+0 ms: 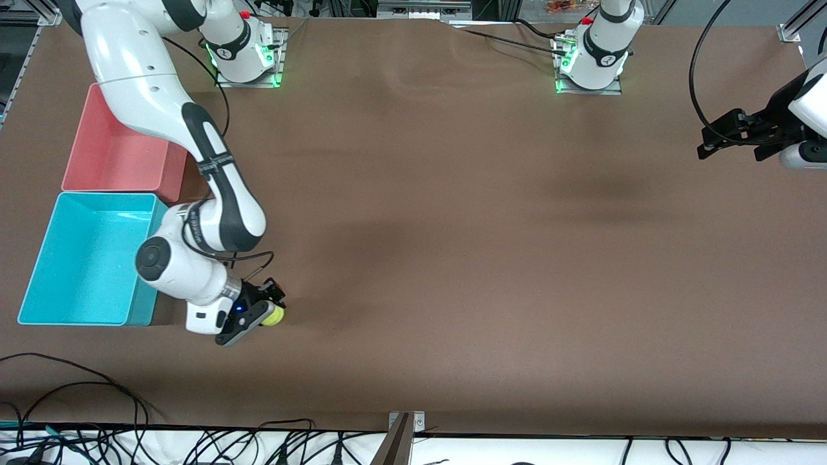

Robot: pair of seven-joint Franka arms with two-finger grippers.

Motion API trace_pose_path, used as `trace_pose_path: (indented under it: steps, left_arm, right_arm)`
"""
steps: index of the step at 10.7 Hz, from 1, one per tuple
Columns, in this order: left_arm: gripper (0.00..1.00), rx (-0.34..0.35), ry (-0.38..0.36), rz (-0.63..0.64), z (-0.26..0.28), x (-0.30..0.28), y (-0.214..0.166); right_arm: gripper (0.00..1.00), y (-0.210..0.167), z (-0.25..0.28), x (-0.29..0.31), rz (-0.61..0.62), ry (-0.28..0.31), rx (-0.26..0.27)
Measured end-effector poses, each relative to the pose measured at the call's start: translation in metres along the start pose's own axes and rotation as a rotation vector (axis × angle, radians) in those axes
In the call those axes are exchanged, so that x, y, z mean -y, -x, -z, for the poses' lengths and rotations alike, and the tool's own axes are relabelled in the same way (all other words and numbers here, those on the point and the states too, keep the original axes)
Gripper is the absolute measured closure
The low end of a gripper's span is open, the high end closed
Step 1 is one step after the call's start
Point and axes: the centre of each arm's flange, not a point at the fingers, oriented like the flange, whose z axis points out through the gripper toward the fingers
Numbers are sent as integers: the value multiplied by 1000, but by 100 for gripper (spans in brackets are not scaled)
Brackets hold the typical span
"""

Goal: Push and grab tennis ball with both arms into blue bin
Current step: 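Carry the held ball with the right gripper over the blue bin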

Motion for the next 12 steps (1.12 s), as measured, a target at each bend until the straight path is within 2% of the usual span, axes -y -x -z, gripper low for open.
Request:
trace_pose_path:
  steps: [4, 7, 10, 12]
  left_arm:
    - [0, 3, 0, -2, -1, -1, -1]
    - [0, 5, 0, -2, -2, -1, -1]
    - [0, 9, -1, -1, -3, 0, -1]
    - [0, 9, -1, -1, -3, -1, -1]
  right_arm:
    - [35, 22, 84, -34, -53, -38, 49]
    - [35, 66, 131, -71, -81, -61, 83]
    - [35, 113, 161, -97, -51, -56, 82]
    - [35, 143, 191, -115, 12, -22, 83]
